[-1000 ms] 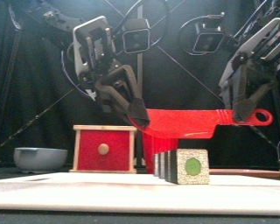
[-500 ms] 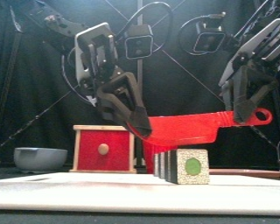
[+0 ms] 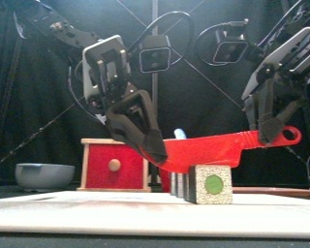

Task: Place sushi on board then cut the sushi with the knife then place the pieces on the plate
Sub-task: Cut the sushi into 4 pieces

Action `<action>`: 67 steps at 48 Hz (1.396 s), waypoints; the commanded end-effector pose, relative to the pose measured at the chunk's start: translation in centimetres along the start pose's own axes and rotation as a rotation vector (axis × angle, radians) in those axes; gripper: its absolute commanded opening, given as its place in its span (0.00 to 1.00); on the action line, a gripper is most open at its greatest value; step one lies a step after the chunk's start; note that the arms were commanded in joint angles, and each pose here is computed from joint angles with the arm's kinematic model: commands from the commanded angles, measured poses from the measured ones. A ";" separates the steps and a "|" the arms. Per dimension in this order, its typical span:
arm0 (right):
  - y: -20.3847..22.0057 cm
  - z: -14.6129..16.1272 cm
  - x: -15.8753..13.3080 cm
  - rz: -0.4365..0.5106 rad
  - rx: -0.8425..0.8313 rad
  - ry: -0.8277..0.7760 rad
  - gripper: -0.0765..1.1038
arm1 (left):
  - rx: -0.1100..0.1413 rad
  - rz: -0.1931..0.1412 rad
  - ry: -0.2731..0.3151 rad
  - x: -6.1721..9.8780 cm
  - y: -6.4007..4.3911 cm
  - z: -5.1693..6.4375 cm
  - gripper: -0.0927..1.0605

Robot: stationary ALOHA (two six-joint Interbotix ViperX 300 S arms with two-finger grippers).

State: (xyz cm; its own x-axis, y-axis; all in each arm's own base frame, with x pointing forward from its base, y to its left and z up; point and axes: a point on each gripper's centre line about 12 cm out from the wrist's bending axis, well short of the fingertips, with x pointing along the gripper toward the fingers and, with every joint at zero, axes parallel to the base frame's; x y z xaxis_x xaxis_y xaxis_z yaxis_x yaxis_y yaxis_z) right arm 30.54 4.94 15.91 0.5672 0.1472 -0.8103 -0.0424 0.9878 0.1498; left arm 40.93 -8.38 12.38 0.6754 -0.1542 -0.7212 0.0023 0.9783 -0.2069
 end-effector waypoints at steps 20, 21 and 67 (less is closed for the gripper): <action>0.2 -0.6 1.6 0.004 0.026 0.046 0.42 | -0.036 0.001 0.015 0.8 0.0 -0.4 0.51; 0.2 -0.6 1.6 0.005 0.029 0.047 0.42 | -0.038 0.001 0.015 0.8 0.0 -0.4 0.51; 2.0 -2.2 3.2 0.044 0.069 0.088 0.42 | -0.073 -0.002 0.050 1.0 -0.4 -2.0 0.51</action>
State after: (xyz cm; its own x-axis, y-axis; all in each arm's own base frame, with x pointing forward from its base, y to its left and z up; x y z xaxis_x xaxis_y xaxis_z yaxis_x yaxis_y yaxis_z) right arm 30.50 7.21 12.01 0.4854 0.1899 -0.8534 0.0011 0.9760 0.2178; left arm 40.09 -8.94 10.03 0.6320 -0.1592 -0.7584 -0.0548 0.9670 -0.2486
